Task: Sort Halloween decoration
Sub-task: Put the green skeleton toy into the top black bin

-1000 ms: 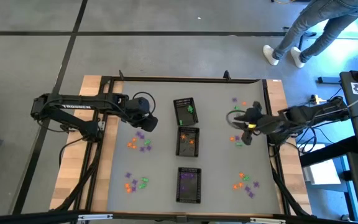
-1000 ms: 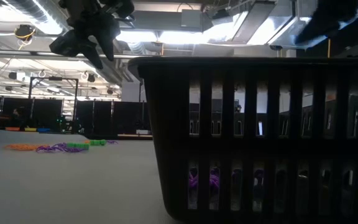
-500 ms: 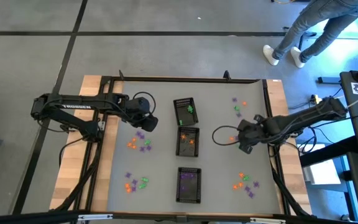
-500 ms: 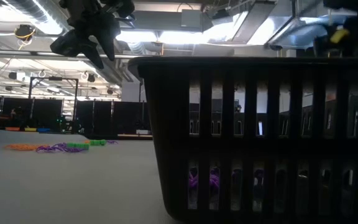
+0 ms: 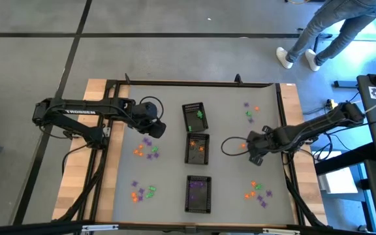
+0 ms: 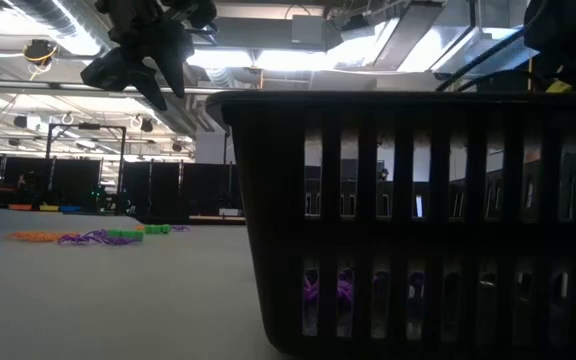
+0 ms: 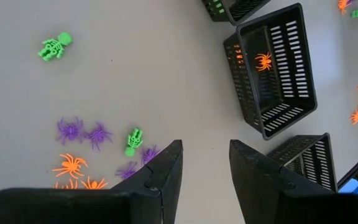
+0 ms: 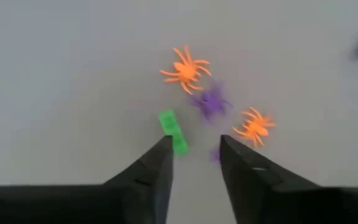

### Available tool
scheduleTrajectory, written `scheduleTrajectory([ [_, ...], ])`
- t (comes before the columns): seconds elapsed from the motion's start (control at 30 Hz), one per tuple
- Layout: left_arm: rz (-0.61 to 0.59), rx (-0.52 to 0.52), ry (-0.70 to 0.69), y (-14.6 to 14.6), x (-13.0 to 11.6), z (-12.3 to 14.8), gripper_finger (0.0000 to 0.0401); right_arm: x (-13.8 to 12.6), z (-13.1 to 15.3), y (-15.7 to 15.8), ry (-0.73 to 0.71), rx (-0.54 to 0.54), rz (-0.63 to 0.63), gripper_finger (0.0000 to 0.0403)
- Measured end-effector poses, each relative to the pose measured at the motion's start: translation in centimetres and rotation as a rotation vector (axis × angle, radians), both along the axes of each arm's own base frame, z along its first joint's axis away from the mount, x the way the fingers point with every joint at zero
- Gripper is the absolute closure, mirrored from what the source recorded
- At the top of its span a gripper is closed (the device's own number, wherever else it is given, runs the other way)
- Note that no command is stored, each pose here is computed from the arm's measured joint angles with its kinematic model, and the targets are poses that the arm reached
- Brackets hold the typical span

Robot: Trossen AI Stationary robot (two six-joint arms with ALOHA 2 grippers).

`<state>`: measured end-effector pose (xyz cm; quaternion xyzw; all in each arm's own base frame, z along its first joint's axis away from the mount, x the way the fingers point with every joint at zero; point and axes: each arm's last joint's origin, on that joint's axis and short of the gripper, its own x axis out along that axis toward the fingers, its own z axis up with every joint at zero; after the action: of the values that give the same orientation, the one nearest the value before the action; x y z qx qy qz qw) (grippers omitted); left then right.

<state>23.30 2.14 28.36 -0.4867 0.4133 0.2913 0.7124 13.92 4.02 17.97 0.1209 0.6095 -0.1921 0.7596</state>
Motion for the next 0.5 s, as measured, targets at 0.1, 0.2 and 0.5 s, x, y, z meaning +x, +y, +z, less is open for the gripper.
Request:
scheduleTrajectory([
  [0.1,0.000,0.000,0.000,0.0,0.0,0.0,0.0277,-0.1,-0.9,0.0,0.030,-0.012,0.003,0.0227],
  [0.2,0.000,0.000,0.000,0.0,0.0,0.0,0.0277,-0.3,-1.8,-0.1,0.075,-0.016,0.004,0.0200],
  [0.5,0.000,0.000,-0.001,0.0,0.0,0.0,0.0277,0.1,-3.9,0.0,0.009,-0.001,-0.005,0.0209],
])
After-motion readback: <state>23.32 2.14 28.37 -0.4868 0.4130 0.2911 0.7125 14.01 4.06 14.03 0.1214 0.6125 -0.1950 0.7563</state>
